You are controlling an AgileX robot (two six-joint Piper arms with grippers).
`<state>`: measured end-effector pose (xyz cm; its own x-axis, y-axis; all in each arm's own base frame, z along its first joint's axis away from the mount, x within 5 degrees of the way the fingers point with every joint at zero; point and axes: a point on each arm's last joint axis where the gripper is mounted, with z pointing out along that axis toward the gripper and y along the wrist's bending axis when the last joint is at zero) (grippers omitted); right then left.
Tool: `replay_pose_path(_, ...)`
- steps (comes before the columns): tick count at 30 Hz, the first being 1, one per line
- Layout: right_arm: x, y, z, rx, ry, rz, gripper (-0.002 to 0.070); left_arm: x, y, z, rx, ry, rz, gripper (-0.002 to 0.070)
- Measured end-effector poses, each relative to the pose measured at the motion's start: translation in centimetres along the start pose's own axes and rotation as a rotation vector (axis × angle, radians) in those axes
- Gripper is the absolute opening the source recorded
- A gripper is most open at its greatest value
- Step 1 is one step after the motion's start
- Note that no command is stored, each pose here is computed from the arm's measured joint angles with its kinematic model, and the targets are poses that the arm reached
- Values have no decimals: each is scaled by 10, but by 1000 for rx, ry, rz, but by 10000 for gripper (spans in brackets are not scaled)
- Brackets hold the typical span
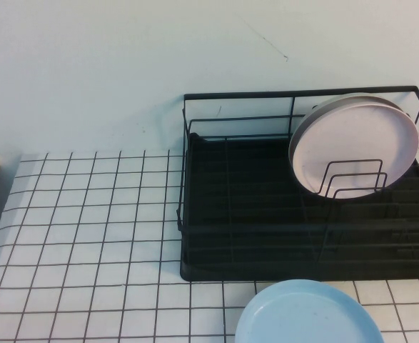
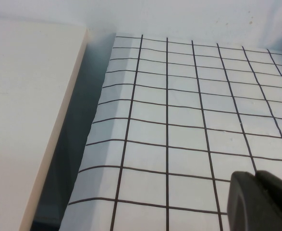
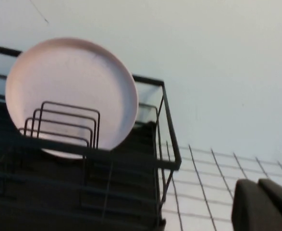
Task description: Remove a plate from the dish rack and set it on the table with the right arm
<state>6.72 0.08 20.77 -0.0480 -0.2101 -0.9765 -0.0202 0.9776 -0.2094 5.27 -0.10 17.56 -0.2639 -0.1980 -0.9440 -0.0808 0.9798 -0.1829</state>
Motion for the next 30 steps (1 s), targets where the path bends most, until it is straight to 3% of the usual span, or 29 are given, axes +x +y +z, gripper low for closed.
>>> replay_pose_path(11,39,4,-13,31,273,15,-2,0,0,0,0,0,0,-3)
replay_pose_path(30,39,4,-14,29,296,35,-2,0,0,0,0,0,0,-3)
